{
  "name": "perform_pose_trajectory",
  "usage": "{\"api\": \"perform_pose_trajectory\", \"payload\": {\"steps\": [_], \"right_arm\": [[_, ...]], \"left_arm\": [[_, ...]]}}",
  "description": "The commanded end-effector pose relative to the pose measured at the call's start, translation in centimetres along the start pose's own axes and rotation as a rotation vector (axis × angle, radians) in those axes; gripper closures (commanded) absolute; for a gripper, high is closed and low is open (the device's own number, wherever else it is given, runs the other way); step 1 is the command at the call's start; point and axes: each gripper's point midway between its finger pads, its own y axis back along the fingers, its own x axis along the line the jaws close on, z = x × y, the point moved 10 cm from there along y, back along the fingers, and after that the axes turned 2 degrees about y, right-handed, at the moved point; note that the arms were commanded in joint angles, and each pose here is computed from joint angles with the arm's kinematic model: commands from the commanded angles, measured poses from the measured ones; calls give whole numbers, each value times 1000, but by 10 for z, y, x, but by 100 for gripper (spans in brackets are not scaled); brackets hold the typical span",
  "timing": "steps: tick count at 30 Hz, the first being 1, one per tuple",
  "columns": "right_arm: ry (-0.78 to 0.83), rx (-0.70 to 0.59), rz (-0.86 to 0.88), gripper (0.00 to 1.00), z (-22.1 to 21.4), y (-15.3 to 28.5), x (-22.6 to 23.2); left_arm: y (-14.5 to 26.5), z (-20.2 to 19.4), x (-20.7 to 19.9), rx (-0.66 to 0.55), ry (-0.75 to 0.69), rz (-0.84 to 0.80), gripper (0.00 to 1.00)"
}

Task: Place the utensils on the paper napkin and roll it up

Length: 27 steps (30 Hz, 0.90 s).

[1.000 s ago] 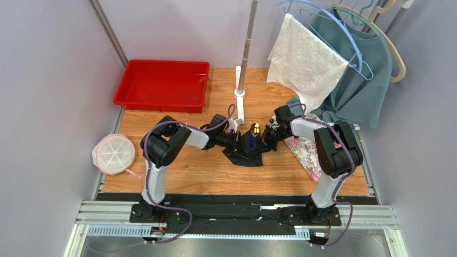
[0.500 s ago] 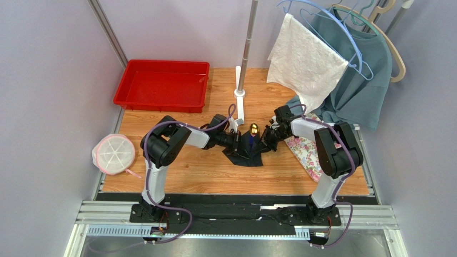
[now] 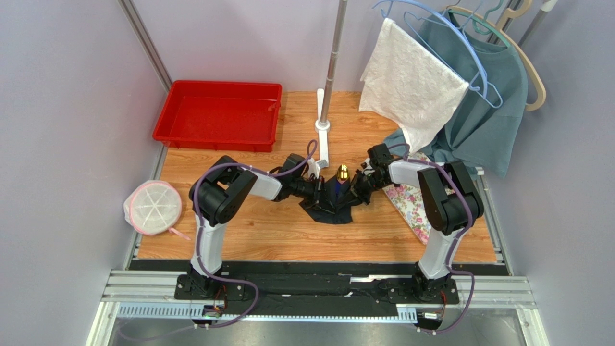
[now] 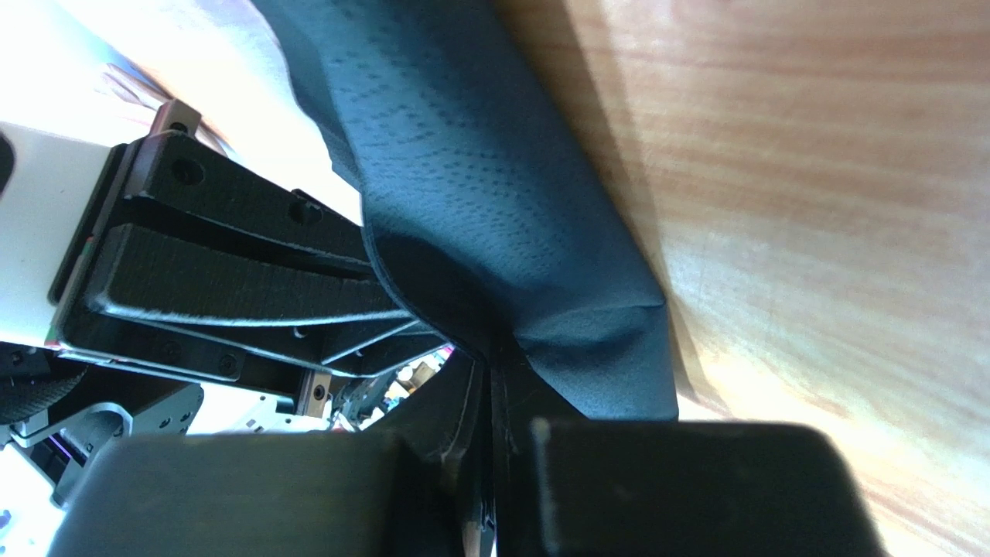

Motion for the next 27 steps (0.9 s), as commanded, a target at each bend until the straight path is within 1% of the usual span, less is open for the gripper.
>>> {"api": "perform_pose_trajectory", "payload": {"steps": [1,2,3,4,6,7,8,10,12,13,14,16,17,18,19,21,23,25,26,27], "right_arm": [[7,10,33,83,1,-5,2],[6,9,32,76,1,-4,2],[4,8,28,73,1,-5,1],[1,8,27,67,1,-5,0],[-2,10,25,60,0,-5,0],[0,7,29,51,1,-5,1],[-2,7,26,47,1,-5,0],[-1,5,28,45,2,-5,1],[-4,8,25,45,1,-5,0],[-6,8,25,40,2,-6,0],[-7,9,24,38,2,-6,0],[-10,9,23,37,2,-6,0],[-12,11,24,37,2,-7,0],[-12,10,21,37,2,-7,-1],[-16,9,18,28,2,-7,-1],[-22,14,17,23,2,-8,-1],[-32,13,13,21,3,-9,-1],[-35,14,10,16,4,-10,-1],[-37,17,11,16,3,-10,-1],[-39,15,8,16,4,-10,0]], "left_arm": [[13,4,-9,-61,-30,-31,91],[18,7,-10,-79,-34,-40,89],[24,6,-14,-90,-38,-46,87],[28,6,-16,-96,-39,-48,83],[40,8,-19,-120,-37,-50,80],[44,8,-19,-127,-37,-53,77],[49,9,-24,-140,-48,-61,76],[56,8,-23,-149,-36,-65,71],[62,8,-21,-166,-27,-74,69],[65,7,-20,-175,-2,-76,66],[67,9,-20,-194,1,-85,65],[71,9,-17,-210,49,-97,61],[72,12,-19,-226,35,-113,60],[72,13,-20,-231,36,-119,59],[73,14,-23,-230,42,-136,59],[73,18,-29,-240,13,-180,59],[72,18,-35,-230,-12,-202,61],[73,18,-38,-233,-39,-222,63],[73,18,-39,-234,-44,-227,65],[73,15,-37,-232,-40,-228,71]]}}
